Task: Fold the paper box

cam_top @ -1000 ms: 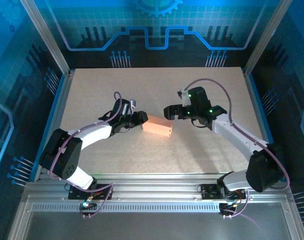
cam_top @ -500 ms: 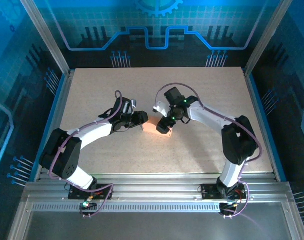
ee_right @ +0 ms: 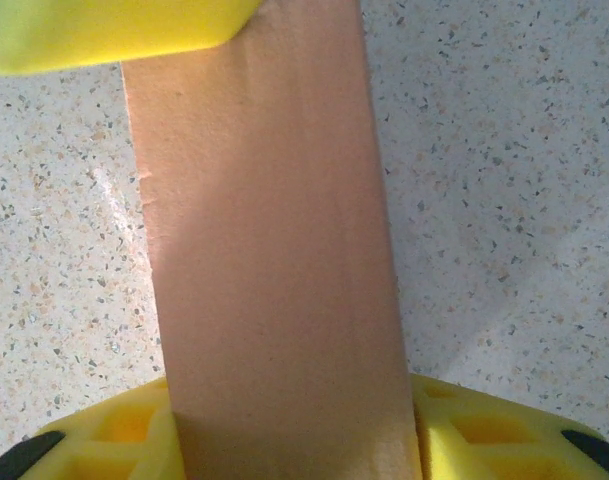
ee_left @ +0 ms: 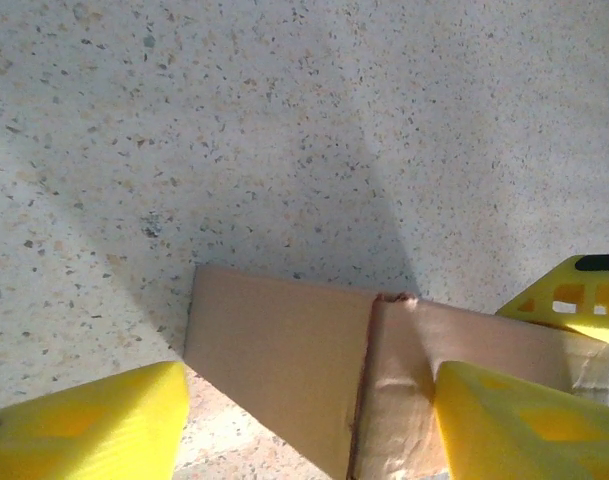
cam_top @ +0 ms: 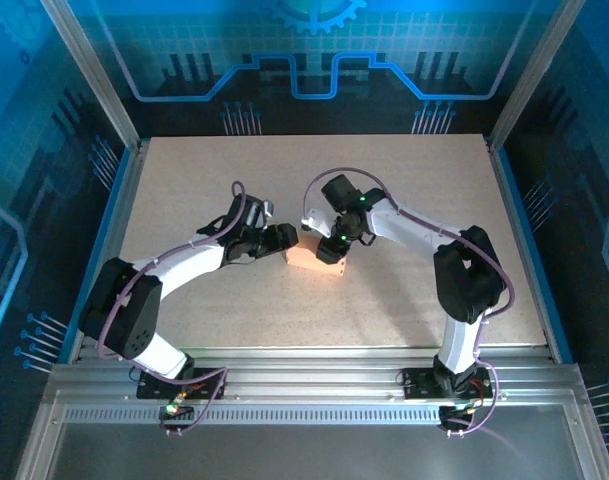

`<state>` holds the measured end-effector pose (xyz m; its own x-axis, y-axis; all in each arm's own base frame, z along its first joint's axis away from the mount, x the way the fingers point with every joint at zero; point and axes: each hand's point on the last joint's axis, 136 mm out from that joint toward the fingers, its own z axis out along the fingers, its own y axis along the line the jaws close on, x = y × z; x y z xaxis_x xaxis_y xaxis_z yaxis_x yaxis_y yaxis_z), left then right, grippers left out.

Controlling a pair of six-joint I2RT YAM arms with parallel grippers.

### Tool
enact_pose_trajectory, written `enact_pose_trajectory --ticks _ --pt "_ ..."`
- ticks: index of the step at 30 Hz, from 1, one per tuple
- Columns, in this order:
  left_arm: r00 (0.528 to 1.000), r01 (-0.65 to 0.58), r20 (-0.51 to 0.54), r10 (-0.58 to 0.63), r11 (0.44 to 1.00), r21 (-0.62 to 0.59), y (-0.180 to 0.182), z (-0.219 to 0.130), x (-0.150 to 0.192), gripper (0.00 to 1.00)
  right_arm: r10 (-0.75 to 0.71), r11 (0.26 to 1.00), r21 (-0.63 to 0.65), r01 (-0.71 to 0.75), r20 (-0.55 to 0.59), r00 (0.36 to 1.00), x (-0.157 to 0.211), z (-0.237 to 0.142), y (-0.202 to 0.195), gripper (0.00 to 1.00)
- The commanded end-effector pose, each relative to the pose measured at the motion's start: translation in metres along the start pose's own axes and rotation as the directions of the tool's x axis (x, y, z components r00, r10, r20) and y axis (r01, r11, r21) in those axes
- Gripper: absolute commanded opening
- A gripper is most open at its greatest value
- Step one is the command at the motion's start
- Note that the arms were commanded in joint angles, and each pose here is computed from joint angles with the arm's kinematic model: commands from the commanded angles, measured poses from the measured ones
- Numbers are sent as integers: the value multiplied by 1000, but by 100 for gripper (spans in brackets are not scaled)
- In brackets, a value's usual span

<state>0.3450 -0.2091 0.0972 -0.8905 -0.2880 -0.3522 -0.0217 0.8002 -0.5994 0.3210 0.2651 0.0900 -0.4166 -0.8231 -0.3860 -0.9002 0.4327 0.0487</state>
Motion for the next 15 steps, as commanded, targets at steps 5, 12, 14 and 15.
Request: enact_pose_trajectory --ticks 5,12,14,15 --pt "977 -119 176 124 992 -35 -10 -58 -13 95 131 991 -12 -131 118 984 -10 -27 -22 36" --pt "902 -241 352 250 968 -71 -9 -92 -24 99 479 877 -162 -453 202 855 -14 -43 -61 38" --pt "891 -254 369 264 964 -74 -6 -93 -23 99 599 792 -299 -533 208 773 -19 -45 -68 38" --pt "886 -262 377 269 962 -72 -5 -92 -22 99 663 734 -369 -570 204 720 -23 -46 -72 37"
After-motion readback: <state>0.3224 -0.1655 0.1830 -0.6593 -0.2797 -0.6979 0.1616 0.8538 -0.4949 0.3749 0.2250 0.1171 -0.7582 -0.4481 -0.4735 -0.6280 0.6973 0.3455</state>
